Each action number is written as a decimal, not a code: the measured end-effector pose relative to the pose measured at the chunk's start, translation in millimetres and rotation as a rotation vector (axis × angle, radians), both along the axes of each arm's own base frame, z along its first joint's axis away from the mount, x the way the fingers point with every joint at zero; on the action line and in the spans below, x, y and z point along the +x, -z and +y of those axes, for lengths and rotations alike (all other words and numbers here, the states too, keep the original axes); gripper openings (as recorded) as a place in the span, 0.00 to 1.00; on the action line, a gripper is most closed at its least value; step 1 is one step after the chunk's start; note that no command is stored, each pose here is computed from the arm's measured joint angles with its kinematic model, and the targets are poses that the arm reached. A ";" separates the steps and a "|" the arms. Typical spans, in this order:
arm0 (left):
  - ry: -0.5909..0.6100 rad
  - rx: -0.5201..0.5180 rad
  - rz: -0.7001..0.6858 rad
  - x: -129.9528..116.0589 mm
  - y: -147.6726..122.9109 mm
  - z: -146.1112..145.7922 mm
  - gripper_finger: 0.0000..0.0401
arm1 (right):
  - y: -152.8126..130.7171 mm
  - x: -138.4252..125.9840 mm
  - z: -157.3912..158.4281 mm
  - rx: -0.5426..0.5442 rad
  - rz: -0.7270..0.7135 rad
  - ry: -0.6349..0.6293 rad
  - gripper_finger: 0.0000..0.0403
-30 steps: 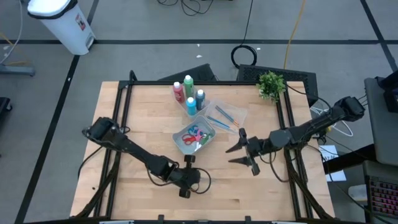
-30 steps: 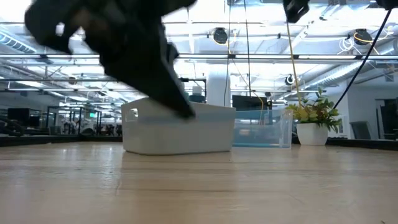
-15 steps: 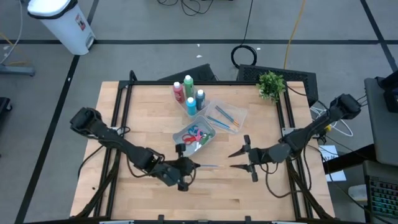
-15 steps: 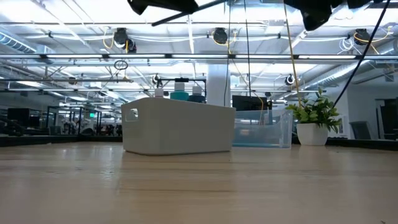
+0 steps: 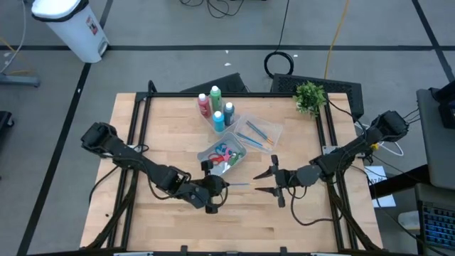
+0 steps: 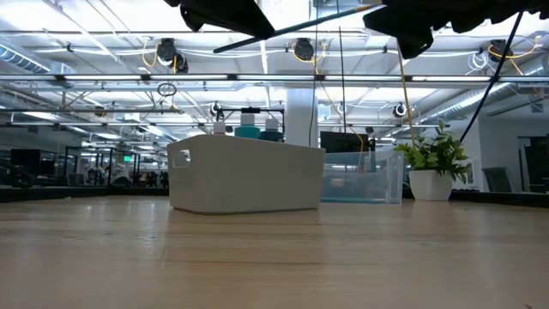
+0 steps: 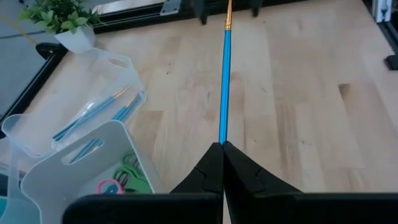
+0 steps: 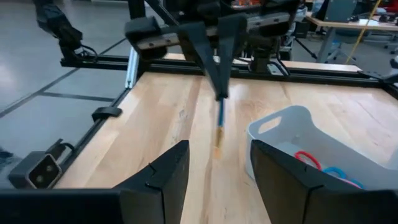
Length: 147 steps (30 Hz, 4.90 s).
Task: Pick & Place Paint Supplies
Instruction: Put the blue paintbrush into the right transparent bin, then return to Home Position
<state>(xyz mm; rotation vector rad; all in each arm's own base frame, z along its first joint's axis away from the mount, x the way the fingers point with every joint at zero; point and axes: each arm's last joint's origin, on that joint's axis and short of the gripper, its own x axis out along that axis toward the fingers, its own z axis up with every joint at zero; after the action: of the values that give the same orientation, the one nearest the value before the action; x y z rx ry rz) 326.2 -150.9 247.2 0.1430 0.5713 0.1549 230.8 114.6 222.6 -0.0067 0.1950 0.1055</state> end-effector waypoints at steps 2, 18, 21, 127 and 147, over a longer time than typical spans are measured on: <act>-0.007 0.002 0.004 0.7 0.3 2.2 0.00 | -0.5 -0.1 0.7 0.007 -0.002 -0.023 0.40; -0.013 -0.004 -0.007 2.4 -0.7 4.0 0.00 | -1.6 3.4 -6.0 -0.005 -0.015 0.003 0.25; -0.013 -0.005 -0.007 2.5 -0.8 4.1 0.00 | -1.6 3.8 -6.7 -0.005 -0.015 0.006 0.19; 0.157 -0.366 -0.590 -231.2 51.8 114.2 0.17 | 43.6 -134.9 -110.3 0.212 -0.287 0.122 0.61; 0.080 -0.294 -0.535 -241.1 69.7 121.9 0.17 | 44.6 -135.2 -105.2 0.081 -0.282 -0.062 0.62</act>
<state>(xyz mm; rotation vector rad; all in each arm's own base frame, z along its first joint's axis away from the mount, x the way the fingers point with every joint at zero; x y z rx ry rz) 85.0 -29.1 177.5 -0.1595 0.0502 0.0258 95.5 9.4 178.0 0.0533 -0.0911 0.1727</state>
